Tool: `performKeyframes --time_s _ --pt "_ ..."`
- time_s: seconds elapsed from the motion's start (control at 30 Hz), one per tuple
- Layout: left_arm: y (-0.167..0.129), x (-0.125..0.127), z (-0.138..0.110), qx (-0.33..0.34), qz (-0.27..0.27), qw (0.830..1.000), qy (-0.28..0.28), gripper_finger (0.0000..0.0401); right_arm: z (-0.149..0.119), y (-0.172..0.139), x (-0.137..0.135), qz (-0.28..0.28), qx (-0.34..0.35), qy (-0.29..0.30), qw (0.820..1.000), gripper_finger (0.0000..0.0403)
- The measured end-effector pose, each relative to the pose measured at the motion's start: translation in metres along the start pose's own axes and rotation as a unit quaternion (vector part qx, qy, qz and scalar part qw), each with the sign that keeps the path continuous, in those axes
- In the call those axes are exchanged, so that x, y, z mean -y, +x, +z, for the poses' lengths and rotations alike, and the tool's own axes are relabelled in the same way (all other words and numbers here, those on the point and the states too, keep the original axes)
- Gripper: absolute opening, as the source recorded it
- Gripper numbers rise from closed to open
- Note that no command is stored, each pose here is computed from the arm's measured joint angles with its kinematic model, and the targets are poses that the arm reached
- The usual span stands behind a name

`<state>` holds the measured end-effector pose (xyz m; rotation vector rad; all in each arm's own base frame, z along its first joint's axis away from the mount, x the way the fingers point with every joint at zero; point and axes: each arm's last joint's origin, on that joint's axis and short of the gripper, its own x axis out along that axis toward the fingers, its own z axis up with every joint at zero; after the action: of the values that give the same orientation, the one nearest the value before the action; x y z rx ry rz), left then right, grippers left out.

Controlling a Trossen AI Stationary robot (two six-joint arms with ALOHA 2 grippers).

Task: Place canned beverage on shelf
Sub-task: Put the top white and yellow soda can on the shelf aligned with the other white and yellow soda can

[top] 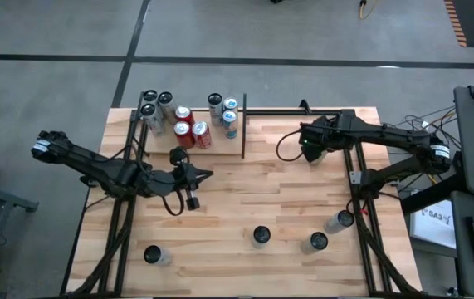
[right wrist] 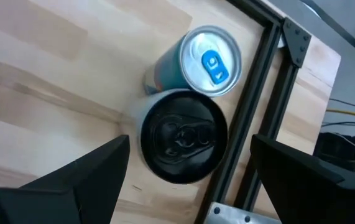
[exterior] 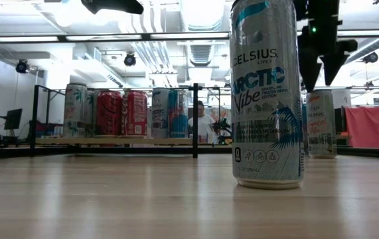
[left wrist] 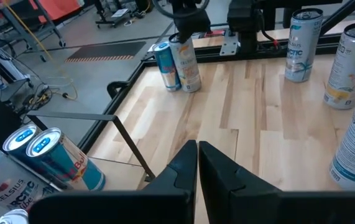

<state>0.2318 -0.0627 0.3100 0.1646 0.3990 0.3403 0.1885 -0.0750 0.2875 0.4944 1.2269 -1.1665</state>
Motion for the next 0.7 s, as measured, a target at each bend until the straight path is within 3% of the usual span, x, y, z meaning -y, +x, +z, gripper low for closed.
performKeyframes --time_s 0.7 --pt "0.0 0.0 0.002 0.009 0.0 1.0 0.003 0.0 -0.012 0.05 -0.017 0.02 0.02 -0.004 1.0 0.0322"
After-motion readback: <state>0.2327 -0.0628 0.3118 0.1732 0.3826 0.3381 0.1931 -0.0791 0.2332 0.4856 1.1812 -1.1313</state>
